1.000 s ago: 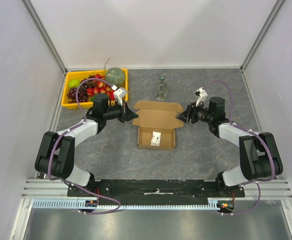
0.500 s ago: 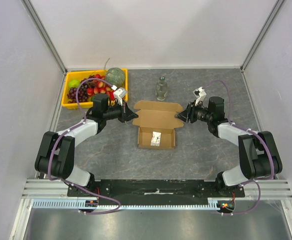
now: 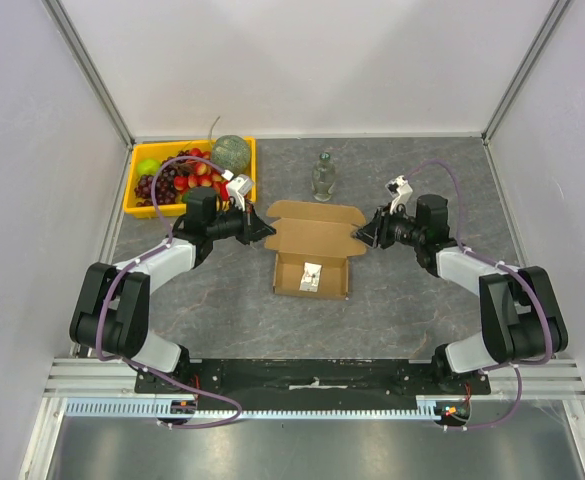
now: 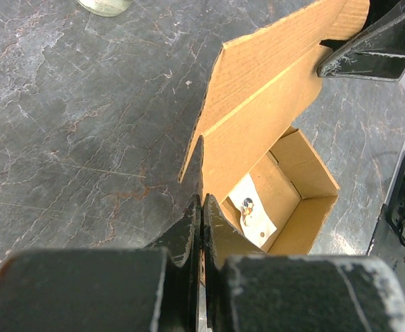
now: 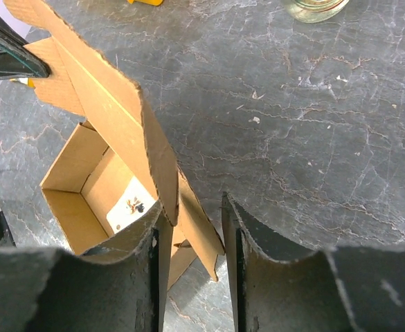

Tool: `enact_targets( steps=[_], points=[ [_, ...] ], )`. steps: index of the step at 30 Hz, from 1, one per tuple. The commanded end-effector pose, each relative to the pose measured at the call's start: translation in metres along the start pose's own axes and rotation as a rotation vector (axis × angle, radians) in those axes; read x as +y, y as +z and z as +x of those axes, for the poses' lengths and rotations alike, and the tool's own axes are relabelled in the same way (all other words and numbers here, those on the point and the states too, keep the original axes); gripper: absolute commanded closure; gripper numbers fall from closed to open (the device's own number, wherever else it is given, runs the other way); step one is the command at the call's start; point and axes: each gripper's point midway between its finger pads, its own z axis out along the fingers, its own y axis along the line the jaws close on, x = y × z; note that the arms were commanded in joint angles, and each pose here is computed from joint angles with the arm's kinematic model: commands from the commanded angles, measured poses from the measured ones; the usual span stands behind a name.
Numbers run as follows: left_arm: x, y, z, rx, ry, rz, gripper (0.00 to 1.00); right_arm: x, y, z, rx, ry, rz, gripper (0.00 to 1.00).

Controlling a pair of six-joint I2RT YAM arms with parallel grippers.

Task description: Fold the paper box

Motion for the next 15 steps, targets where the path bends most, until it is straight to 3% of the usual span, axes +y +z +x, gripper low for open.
enact_targets(
  steps=[1,15],
  points=[
    [-0.001,-0.003,-0.022,-0.045,0.041,-0.005,0.98,0.004,-0.004,-0.011,-0.032,-0.044,0.009,0.61],
    [0.000,-0.005,-0.027,-0.059,0.026,-0.026,0.98,0.023,-0.005,-0.016,-0.051,-0.027,-0.062,0.84]
  ],
)
